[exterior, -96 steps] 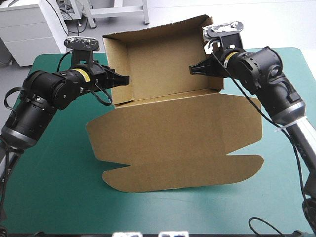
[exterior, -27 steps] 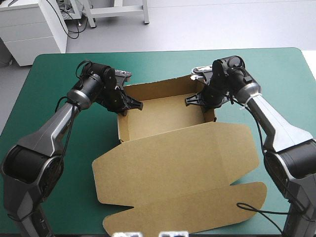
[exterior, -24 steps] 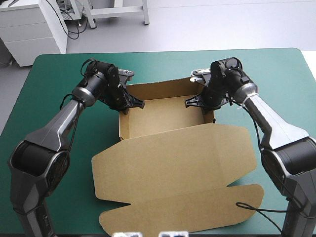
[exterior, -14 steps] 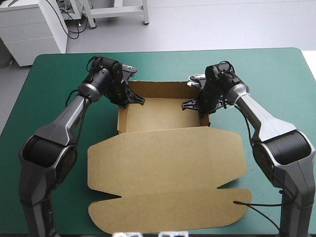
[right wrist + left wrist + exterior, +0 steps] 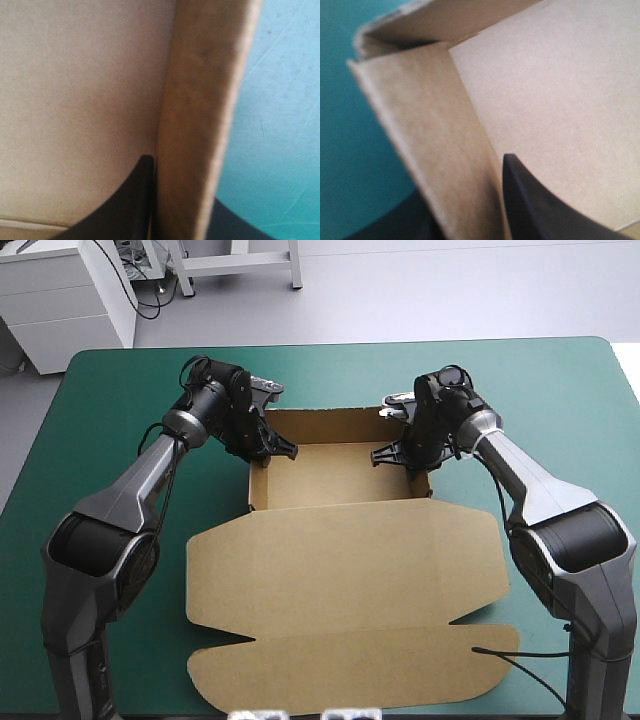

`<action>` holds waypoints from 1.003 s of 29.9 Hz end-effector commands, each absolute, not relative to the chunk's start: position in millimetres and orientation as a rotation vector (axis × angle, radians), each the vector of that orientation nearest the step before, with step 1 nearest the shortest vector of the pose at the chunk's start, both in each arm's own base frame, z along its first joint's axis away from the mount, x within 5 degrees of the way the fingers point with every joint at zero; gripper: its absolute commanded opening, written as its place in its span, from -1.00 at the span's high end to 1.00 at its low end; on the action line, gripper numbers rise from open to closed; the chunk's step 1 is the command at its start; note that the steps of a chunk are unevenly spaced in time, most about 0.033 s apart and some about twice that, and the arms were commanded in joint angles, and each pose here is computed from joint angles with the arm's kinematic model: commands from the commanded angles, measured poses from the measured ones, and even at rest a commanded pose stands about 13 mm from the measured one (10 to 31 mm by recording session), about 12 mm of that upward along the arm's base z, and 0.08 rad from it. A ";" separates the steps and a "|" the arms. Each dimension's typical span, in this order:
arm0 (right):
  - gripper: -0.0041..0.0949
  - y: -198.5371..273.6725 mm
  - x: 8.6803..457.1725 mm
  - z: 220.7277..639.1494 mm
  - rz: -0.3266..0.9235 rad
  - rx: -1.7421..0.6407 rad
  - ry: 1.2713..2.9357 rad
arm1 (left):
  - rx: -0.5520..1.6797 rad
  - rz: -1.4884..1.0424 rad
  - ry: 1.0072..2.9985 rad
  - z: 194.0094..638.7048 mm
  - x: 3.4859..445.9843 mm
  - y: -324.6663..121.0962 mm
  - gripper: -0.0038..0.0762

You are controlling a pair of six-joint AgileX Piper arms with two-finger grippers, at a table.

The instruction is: Fold the box

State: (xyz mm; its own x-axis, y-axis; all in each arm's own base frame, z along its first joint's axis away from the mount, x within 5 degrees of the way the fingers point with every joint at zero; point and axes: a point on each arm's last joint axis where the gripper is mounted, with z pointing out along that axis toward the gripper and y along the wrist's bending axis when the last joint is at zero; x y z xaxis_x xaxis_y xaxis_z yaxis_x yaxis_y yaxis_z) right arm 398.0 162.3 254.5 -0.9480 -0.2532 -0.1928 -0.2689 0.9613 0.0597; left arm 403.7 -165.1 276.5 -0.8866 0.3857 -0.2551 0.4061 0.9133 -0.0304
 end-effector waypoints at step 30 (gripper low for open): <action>-0.90 148.2 351.8 366.5 0.213 -0.456 2.655 | 0.556 -0.169 2.524 412.7 329.7 -139.6 -0.28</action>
State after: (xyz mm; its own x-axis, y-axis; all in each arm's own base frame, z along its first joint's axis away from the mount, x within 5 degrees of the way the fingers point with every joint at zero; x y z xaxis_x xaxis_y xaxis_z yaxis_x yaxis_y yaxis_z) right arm 371.8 158.4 317.8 -0.8996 -0.2859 -0.3301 -0.3295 0.9405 0.0834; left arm 364.4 -150.4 365.1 -0.7994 0.3877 -0.4590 0.4248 0.9050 0.0245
